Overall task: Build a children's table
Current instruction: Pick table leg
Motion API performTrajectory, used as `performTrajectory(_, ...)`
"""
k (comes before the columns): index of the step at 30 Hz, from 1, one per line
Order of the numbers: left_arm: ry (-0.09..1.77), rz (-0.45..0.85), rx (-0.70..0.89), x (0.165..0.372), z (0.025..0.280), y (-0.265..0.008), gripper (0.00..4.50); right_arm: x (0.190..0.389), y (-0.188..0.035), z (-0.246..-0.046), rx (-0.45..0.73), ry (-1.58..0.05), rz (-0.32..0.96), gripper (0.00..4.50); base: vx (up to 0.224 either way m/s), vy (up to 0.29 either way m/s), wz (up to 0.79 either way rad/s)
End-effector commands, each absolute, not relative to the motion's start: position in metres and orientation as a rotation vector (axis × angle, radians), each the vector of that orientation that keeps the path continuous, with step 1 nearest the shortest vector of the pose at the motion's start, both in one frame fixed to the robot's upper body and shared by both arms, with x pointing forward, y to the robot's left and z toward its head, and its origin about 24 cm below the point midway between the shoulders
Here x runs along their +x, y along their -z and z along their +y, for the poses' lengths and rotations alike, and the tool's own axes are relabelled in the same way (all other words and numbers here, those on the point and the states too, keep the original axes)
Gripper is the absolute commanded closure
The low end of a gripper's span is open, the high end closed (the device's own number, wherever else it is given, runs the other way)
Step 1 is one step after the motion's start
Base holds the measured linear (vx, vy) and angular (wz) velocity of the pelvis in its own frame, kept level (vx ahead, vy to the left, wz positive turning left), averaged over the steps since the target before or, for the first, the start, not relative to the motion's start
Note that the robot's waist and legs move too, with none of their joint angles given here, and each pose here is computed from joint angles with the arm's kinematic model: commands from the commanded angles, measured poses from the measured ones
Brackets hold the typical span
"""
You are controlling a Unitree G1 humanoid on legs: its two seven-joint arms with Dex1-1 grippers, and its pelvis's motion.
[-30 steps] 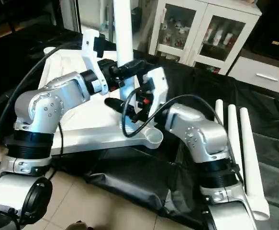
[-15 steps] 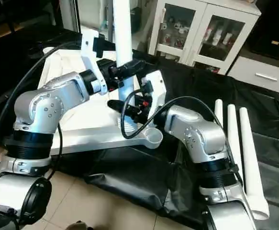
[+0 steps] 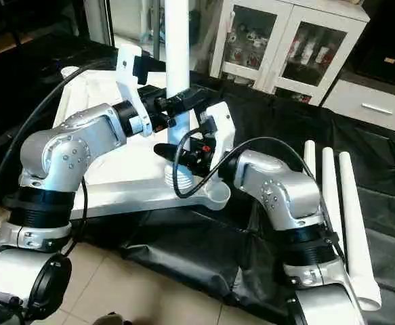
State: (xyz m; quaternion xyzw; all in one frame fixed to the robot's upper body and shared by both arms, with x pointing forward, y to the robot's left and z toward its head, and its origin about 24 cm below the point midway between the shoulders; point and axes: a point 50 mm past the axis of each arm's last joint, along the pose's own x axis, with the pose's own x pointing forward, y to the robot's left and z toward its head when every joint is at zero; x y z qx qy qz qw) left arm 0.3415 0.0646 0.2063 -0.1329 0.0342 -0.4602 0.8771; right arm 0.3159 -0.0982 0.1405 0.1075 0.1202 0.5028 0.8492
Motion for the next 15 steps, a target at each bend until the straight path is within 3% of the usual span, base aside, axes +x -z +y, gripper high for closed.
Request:
performTrajectory(1, 1.015, 0.085, -0.31, 0.338, 0.068, -0.208, 1.92, 0.311, -0.153, -0.107, 0.247, -1.13, 0.194, 2.63, 0.0, 0.0, 0.0)
performTrajectory(7, 1.24, 0.067, -0.462, 0.328, 0.072, -0.217, 1.54, 0.291, -0.159, -0.124, 0.241, -1.334, 0.207, 2.64, 0.0, 0.0, 0.0)
performTrajectory(15, 1.408, 0.063, -0.563, 0.318, 0.077, -0.223, 1.28, 0.283, -0.161, -0.139, 0.236, -1.403, 0.228, 2.64, 0.0, 0.0, 0.0)
